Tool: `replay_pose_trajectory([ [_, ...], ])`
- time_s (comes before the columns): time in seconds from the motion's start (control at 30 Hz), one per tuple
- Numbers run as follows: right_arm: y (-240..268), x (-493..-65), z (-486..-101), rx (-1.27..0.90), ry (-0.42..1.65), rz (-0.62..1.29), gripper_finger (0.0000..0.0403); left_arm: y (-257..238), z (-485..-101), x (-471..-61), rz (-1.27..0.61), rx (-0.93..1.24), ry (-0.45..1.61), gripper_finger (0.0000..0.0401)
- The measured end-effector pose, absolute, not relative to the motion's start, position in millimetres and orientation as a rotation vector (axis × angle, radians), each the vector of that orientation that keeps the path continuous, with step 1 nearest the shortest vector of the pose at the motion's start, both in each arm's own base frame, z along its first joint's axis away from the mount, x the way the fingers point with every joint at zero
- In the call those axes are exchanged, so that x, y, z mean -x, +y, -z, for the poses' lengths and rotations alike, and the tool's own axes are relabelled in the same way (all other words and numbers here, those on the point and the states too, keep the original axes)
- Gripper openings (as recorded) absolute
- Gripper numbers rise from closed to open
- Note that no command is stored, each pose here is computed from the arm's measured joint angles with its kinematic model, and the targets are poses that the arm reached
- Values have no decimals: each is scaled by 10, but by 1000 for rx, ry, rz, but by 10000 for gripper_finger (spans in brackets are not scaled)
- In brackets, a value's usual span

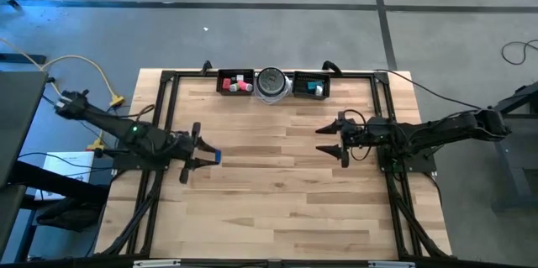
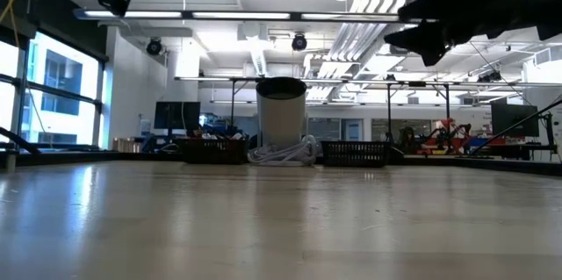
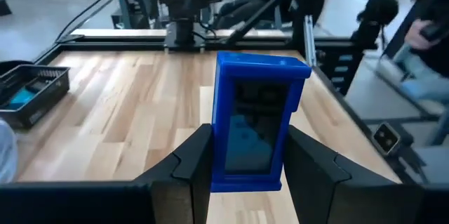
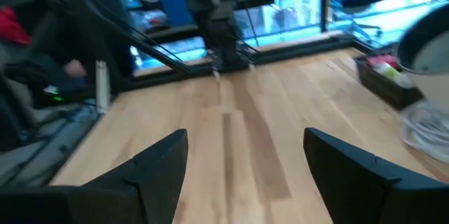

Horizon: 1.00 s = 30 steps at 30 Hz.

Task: Pick & Place Office items
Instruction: Put the blue digital clock into the right black basket

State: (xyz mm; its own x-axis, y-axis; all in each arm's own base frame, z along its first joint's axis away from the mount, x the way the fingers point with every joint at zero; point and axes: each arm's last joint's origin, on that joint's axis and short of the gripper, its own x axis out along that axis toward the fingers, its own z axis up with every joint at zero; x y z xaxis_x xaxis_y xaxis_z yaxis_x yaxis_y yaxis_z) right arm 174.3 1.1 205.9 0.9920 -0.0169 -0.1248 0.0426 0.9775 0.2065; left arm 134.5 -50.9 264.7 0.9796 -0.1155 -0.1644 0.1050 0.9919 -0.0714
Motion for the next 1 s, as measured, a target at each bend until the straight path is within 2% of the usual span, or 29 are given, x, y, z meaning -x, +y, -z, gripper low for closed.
replay_pose_trajectory([
  [0.23, 21, -1749, -2114, -217, 68, -8, 271, -379, -2595, -1378, 197, 84, 122, 131],
  [0.43, 30, -1857, -2125, -239, 0, -46, 271, -261, -2416, -1430, 179, 82, 135, 131],
  [0.7, 39, -2101, -1948, -239, -24, -70, 271, -83, -2269, -1438, 179, 100, 106, 131],
  [1.0, 9, -2383, -2000, -163, 86, -47, 271, 74, -2270, -1333, 163, 124, 121, 131],
])
